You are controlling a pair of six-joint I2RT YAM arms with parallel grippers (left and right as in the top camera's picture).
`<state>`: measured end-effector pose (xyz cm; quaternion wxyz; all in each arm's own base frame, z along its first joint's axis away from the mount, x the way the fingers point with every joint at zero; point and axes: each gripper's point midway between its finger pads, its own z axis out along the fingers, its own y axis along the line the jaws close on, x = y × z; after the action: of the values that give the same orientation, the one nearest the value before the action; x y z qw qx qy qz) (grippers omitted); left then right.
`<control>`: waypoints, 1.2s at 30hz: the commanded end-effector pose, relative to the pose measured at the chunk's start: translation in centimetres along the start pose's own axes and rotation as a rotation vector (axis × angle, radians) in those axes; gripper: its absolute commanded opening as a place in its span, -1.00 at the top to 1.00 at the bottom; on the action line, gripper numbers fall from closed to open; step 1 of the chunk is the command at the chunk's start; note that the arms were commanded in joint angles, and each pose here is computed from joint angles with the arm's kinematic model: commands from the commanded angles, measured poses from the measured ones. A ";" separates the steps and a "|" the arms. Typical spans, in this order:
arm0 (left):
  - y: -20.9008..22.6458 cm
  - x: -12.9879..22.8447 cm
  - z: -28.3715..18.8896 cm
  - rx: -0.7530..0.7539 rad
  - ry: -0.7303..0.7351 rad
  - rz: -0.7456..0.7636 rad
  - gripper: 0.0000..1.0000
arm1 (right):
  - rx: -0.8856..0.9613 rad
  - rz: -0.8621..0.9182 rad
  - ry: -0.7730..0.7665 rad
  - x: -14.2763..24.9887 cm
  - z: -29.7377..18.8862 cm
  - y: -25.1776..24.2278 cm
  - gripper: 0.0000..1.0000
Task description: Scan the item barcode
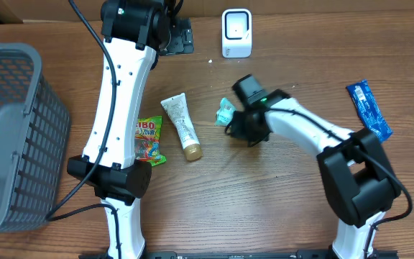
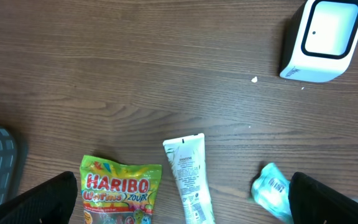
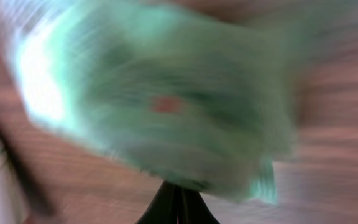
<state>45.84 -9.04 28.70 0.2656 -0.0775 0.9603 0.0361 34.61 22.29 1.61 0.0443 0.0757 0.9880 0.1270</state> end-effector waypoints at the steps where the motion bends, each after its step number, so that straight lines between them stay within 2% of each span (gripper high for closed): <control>1: 0.1 -0.2 -0.3 -0.006 -0.012 0.011 -1.00 | 0.038 0.070 -0.040 -2.5 -0.4 -3.2 0.93; 5: 0.1 -0.2 -0.3 -0.006 -0.012 0.011 -0.99 | -0.080 -0.007 -0.035 -4.4 -2.7 -3.0 0.92; 7: 0.1 -0.2 -0.3 -0.006 -0.012 0.011 -1.00 | -0.204 -0.057 -0.046 -5.2 -5.3 -2.0 0.67; 8: 0.1 -0.2 -0.3 -0.006 -0.012 0.011 -1.00 | -0.258 -0.088 -0.064 -5.7 -6.6 -2.0 0.16; 9: 0.1 -0.2 -0.3 -0.006 -0.012 0.011 -1.00 | -0.277 -0.110 -0.078 -6.1 -7.2 -2.3 -0.13; 10: 0.1 -0.2 -0.3 -0.006 -0.012 0.011 -1.00 | -0.295 -0.149 -0.096 -6.6 -7.6 -2.5 -0.23; 14: 0.1 -0.2 -0.3 -0.006 -0.012 0.011 -1.00 | -0.322 -0.336 -0.189 -8.7 -7.5 -2.5 -0.42; 17: 0.1 -0.2 -0.3 -0.006 -0.012 0.011 -0.99 | -0.369 -0.431 -0.237 -9.7 -6.3 -0.7 -0.57; 24: 0.1 -0.2 -0.3 -0.006 -0.012 0.011 -1.00 | -0.367 -0.524 -0.150 -7.6 -3.0 -0.3 -0.77; 29: 0.1 -0.2 -0.3 -0.005 -0.012 0.011 -1.00 | -0.391 -0.518 -0.082 -6.4 -0.5 -0.3 -0.78; 36: 0.1 -0.2 -0.3 -0.006 -0.012 0.011 -0.99 | -0.407 -0.548 -0.066 -5.5 -0.1 0.6 -0.82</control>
<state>45.85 -9.04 28.71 0.2658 -0.0775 0.9602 0.0361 40.46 21.30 2.38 0.1256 -0.1843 0.9291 0.2951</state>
